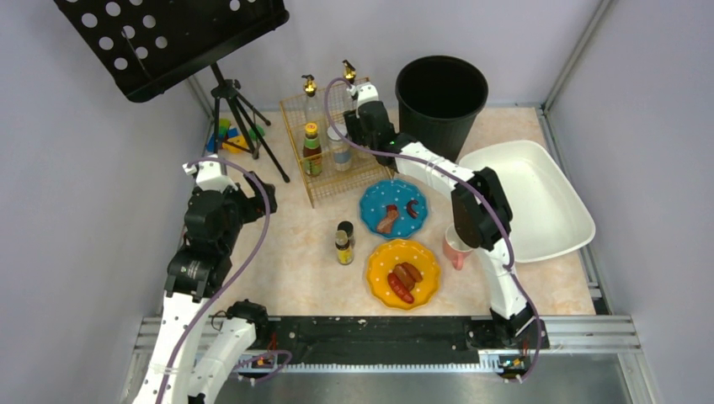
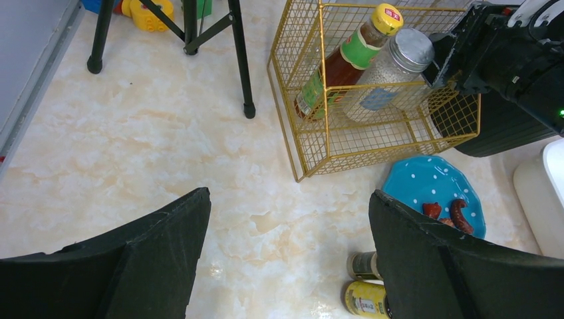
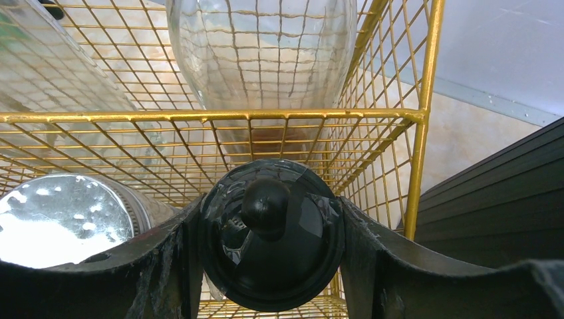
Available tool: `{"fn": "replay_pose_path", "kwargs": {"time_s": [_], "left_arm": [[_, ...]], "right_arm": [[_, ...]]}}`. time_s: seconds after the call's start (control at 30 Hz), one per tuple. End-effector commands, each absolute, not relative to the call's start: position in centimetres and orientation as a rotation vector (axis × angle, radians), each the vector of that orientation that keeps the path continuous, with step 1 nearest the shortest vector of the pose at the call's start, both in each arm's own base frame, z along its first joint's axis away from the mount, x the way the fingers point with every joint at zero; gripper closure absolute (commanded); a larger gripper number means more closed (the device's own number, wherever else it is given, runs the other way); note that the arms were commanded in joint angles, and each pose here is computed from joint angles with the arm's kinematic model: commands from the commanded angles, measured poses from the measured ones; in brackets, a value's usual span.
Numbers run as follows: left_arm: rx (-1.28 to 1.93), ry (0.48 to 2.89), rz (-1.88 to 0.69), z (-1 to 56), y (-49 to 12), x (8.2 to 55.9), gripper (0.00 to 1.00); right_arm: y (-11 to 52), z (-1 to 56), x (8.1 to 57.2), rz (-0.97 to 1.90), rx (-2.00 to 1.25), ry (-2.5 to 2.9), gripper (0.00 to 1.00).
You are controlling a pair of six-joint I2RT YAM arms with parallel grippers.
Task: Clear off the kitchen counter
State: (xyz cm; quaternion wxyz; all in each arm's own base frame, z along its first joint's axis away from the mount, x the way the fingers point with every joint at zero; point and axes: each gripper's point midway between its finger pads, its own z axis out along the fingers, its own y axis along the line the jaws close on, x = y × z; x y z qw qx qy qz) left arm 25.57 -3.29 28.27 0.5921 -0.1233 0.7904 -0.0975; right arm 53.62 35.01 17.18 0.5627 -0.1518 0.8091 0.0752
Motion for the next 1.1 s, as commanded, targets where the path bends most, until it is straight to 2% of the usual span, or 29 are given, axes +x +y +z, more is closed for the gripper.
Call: {"fn": "replay_pose_path", "kwargs": {"time_s": [0.0,0.37,0.77,1.07], "left_arm": [[-0.289,1.802,-0.253,29.2,-3.5,26.0,0.07],[-0.293,1.81,-0.24,28.9,-3.4,26.1,0.07],[-0.296,1.806,-0.238,29.0,-3.3,26.1,0.07],[-0.295,1.809,-0.228,28.9,-3.1,26.1,0.07]], "right_arm": [[34.4,20.8,54.2,0.184,-0.306,1.834,0.43],[34.0,22.9,53.3,0.215,-0.296,1.818,0.23],[31.9,28.5,50.3,0.252,-0.265,1.746,0.22],[32.1,30.4,43.8,0.335,-0.406,1.728,0.22]]}}
